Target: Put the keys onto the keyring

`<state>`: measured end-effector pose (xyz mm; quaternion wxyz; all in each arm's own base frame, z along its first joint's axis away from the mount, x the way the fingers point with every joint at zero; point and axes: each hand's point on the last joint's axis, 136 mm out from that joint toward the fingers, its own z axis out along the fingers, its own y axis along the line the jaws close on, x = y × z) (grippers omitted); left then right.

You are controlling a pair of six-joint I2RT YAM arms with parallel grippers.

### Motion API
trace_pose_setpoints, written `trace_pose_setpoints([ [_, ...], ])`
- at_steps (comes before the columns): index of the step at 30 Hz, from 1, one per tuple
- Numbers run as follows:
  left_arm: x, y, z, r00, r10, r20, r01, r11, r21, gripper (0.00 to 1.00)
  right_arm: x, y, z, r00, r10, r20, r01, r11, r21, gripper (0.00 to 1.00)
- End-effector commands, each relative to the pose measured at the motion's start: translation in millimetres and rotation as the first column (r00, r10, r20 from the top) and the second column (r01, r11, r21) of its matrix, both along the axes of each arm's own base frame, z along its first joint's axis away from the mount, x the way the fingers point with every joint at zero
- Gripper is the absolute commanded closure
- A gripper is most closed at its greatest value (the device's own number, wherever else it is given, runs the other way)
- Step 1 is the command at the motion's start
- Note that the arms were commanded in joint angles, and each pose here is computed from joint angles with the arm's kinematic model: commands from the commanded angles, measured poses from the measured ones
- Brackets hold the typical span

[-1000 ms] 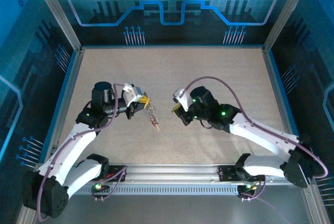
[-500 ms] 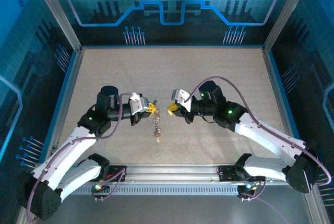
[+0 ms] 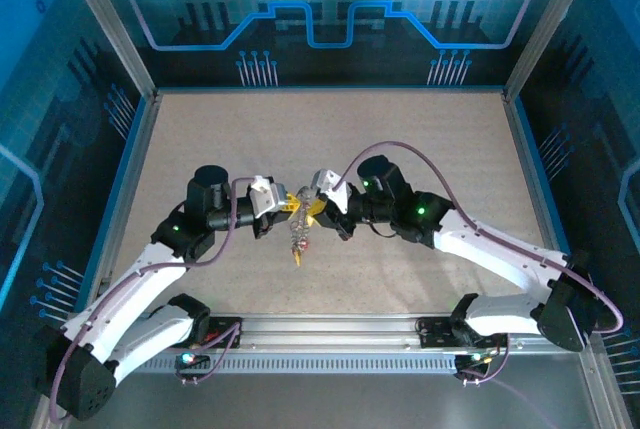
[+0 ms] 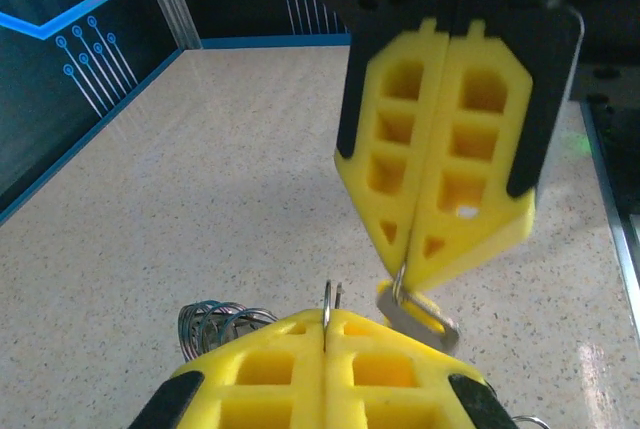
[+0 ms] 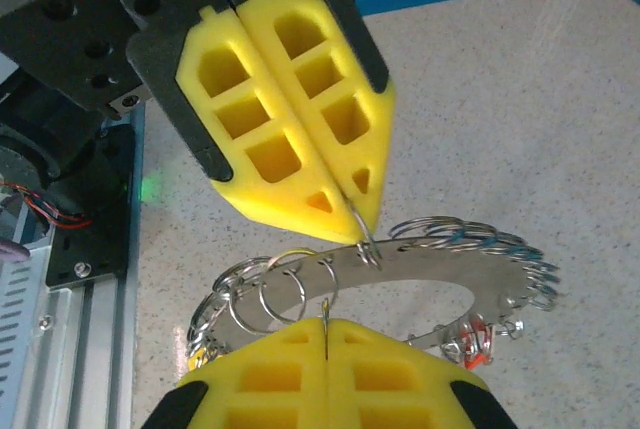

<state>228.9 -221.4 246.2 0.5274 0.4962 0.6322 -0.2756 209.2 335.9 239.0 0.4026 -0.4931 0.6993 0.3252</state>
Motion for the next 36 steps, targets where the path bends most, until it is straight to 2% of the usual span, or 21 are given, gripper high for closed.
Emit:
trace_pose_setpoints([
  [1,4.0,-4.4,9.1,1.000,0.005,0.023,-0.004,0.999,-0.037,1.00,14.8,3.8,5.0,0.992,-0.116,-0.045,0.119,0.991,0.062,1.00],
  [4,7.0,-2.7,7.1,0.999,0.025,0.022,-0.024,0.999,-0.031,1.00,18.2,2.3,3.0,0.987,-0.149,-0.062,0.154,0.985,0.078,1.00],
  [19,19.4,1.0,-2.9,0.996,0.085,-0.006,-0.085,0.996,0.001,1.00,19.5,12.8,2.3,0.985,-0.131,-0.114,0.146,0.980,0.133,1.00],
  [36,18.3,-1.4,-2.6,0.997,0.072,-0.016,-0.072,0.997,-0.009,1.00,39.8,5.6,-8.6,0.945,-0.277,-0.177,0.299,0.947,0.115,1.00],
])
